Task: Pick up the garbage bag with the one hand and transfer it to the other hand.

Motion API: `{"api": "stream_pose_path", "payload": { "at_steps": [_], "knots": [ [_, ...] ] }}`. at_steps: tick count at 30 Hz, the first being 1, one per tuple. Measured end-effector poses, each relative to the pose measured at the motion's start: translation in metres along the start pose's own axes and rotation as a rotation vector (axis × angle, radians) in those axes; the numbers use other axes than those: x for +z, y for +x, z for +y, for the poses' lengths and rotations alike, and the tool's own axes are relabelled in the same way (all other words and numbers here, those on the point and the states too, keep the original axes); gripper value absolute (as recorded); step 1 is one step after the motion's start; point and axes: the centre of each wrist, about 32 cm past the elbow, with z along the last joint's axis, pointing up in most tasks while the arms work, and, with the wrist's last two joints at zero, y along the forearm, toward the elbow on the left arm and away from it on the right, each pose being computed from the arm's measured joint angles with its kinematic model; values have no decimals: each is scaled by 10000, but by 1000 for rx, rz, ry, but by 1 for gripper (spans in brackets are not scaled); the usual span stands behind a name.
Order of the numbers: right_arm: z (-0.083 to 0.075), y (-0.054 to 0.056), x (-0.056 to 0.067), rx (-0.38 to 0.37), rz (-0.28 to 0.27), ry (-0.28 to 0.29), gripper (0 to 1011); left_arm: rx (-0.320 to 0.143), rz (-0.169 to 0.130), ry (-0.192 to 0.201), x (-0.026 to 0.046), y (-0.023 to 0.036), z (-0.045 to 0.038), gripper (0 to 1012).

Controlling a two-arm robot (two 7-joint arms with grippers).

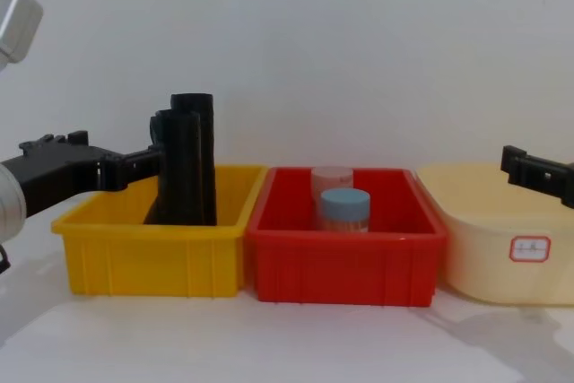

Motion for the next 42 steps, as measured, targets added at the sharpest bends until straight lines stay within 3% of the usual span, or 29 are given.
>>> {"api": "stream_pose_path", "payload": {
  "at_steps": [12,23,42],
  "knots": [
    [0,0,0,0,0,0,1001,-21,46,24,-37,56,-190,1002],
    [0,0,0,0,0,0,1000,-64,52,24,-36,56,-388,1001],
    [0,0,0,0,0,0,1000,-93,49,11,-42,94,-643,1001]
  ]
}}
